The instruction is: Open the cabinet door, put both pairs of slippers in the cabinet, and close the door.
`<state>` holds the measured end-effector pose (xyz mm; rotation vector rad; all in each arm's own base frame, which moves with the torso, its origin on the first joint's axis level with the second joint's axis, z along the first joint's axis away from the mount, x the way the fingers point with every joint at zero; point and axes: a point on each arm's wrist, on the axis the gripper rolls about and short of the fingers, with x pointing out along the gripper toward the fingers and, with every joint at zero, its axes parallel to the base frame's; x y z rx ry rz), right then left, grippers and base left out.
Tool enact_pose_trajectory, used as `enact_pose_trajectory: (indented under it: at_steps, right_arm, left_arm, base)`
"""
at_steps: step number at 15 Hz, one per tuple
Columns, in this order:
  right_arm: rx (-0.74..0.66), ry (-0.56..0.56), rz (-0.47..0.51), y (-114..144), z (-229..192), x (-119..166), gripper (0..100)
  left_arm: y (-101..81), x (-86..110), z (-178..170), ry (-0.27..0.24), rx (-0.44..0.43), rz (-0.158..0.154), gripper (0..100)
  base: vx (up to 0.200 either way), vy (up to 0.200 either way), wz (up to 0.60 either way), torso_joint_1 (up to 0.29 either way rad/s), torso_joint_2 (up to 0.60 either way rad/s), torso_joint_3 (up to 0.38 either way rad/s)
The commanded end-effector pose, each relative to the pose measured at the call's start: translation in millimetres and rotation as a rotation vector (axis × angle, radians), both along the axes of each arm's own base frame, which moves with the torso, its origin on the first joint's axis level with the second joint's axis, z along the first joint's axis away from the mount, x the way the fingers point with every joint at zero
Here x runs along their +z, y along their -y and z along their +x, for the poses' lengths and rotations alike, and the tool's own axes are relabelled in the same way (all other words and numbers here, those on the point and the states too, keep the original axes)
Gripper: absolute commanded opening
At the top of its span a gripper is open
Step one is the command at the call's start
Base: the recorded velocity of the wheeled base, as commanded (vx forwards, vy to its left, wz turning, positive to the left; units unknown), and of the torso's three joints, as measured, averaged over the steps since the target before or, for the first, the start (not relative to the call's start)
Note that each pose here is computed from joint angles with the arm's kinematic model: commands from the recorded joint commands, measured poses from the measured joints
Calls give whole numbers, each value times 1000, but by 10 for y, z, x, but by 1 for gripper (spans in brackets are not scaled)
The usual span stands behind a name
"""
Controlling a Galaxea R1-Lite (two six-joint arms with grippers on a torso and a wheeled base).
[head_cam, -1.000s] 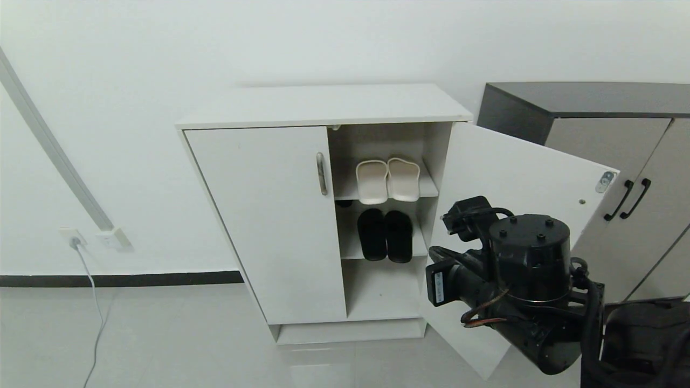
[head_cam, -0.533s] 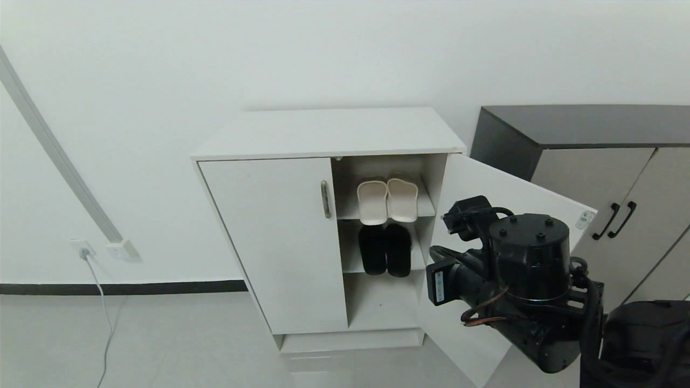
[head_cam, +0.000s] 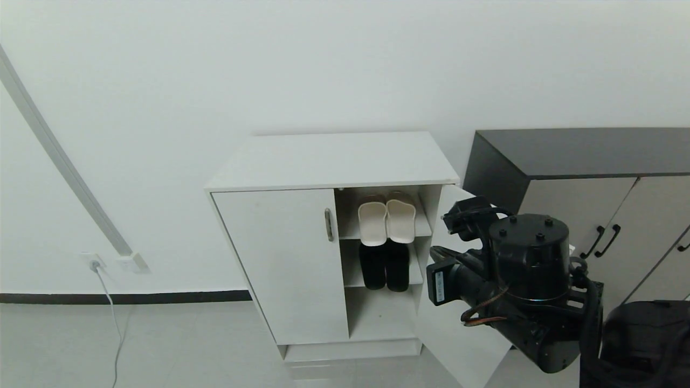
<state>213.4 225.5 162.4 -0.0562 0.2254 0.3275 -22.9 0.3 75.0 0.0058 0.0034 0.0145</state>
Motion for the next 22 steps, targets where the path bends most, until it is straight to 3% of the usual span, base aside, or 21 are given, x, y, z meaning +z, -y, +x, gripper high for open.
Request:
enact_pose_trajectory:
  at_steps: [1, 10, 22]
  right_arm:
    - [0, 1, 2, 1, -1, 5, 0]
    - [-11, 6, -1, 51, 16, 17, 0]
    - [-47, 28, -6, 166, 82, 33, 0]
  left_arm:
    - [0, 0, 1, -1, 1, 0, 0]
    - [0, 0, 1, -1, 1, 0, 0]
    - [0, 2, 1, 0, 1, 2, 0]
  base:
    - [0, 0, 0, 242, -569, -344]
    - [0, 0, 0, 228, -517, -288]
    - [0, 0, -50, 4, -6, -4]
